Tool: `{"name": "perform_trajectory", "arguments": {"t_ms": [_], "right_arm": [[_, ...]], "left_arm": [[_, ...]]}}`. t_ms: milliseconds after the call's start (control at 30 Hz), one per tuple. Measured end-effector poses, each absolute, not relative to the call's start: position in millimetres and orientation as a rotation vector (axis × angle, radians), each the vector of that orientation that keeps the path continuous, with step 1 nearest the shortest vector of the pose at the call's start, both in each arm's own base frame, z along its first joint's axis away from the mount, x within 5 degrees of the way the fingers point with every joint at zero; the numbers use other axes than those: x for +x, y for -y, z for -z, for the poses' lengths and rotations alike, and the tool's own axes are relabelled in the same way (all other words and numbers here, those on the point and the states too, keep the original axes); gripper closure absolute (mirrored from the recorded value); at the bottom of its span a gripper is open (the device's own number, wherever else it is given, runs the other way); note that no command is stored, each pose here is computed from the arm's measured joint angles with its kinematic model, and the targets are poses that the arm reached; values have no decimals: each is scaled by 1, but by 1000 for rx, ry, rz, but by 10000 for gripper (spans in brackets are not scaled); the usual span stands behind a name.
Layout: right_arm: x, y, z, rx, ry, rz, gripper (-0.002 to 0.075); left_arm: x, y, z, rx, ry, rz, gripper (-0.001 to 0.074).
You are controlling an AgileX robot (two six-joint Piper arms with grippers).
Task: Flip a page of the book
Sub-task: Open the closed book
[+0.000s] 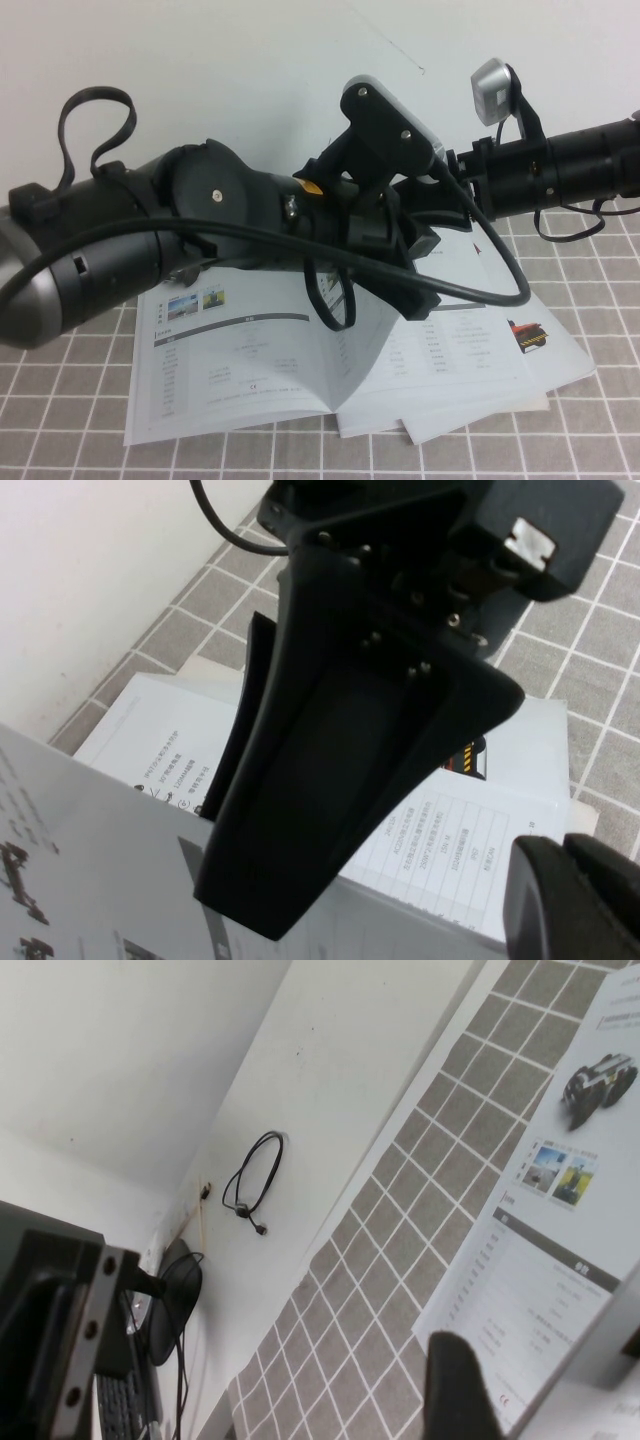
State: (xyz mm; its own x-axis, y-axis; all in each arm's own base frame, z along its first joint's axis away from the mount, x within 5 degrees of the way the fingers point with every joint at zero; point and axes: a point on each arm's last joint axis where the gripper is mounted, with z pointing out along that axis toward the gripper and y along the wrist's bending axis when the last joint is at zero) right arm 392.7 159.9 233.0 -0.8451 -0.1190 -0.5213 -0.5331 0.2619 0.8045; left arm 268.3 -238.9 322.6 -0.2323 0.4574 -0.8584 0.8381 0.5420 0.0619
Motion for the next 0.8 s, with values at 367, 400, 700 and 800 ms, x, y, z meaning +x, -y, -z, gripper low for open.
{"name": "perform_trajectory", "arguments": {"t_ms": [367,400,700,800], "right_arm": [[393,-160,-233,-597,-2185,-1607,351],[393,-160,-233,-599,-2186,-1605,351],[392,-159,-231,-621,-2203,-1588,351],[392,-159,-231,-623,-2205,-1586,351]], "left_arm": [[268,239,-321,1085,-1868,508,738],[268,238,-321,1096,-1870,507,738],[266,236,-316,1147,-1909,470,738],[266,235,-315,1146,-1922,466,738]]}}
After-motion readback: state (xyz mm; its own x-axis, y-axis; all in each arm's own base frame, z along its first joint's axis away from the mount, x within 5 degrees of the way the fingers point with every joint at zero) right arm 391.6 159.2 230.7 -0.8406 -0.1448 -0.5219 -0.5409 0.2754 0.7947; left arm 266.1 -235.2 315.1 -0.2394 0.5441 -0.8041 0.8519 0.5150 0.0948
